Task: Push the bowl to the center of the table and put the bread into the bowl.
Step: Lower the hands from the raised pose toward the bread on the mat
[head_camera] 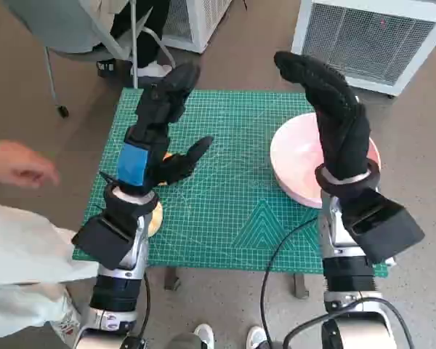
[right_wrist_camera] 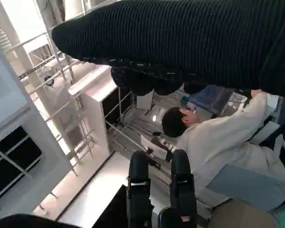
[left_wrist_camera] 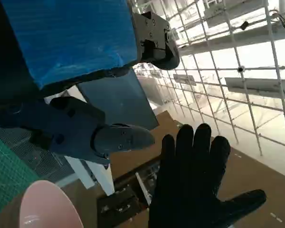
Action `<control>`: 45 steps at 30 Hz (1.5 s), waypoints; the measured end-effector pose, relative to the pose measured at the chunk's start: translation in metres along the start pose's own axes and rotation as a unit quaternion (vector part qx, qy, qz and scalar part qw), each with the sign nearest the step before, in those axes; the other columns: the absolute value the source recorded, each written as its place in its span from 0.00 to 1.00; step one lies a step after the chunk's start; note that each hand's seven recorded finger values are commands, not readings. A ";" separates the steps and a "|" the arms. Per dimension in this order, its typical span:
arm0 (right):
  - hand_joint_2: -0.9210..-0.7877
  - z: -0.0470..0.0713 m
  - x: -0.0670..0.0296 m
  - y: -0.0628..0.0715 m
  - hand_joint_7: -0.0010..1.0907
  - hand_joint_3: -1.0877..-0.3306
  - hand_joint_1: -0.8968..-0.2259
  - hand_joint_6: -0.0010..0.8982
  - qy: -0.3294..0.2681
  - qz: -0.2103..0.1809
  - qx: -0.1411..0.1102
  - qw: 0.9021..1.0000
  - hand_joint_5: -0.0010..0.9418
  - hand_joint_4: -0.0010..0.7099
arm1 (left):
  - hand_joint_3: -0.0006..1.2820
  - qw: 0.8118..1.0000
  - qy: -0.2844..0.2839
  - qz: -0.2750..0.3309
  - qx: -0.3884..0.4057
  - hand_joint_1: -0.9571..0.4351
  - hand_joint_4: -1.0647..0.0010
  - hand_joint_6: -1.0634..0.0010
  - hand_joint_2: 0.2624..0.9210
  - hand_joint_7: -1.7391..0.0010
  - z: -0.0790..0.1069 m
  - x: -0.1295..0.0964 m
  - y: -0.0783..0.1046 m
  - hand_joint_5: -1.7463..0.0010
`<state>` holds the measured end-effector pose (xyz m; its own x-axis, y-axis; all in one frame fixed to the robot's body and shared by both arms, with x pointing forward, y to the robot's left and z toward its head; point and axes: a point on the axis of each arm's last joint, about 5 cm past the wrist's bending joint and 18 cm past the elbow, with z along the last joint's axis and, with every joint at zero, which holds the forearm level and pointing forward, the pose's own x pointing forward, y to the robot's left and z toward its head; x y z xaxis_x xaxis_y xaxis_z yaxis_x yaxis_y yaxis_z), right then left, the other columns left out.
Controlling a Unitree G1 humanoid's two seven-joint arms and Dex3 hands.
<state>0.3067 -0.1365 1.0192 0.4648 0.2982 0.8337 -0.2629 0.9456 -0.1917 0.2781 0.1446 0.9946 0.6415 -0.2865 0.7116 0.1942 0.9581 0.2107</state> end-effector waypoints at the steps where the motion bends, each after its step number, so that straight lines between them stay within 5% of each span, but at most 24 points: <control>1: 0.00 0.000 0.0000 0.000 0.68 0.41 0.50 0.00 0.000 0.000 0.000 1.000 0.12 0.42 | 0.27 1.000 0.000 0.000 0.000 0.45 0.68 0.87 1.00 0.70 0.000 0.000 0.000 1.00; 33: 0.00 -0.004 -0.0060 -0.002 0.65 0.43 0.50 0.00 0.009 -0.007 0.008 1.000 0.11 0.41 | 0.27 1.000 0.000 -0.001 0.001 0.46 0.68 0.87 1.00 0.70 0.000 0.000 0.001 1.00; 45: 0.00 -0.007 -0.0324 -0.052 0.65 0.37 0.56 0.00 0.054 -0.097 -0.102 0.989 0.11 0.41 | 0.27 1.000 0.001 0.000 0.004 0.46 0.69 0.87 1.00 0.71 0.000 0.000 0.002 1.00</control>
<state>0.3115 -0.1945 0.9984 0.5805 0.1103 0.8068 0.0108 0.9897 -0.1430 0.2781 0.1463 0.9947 0.6425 -0.2865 0.7107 0.1887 0.9581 0.2157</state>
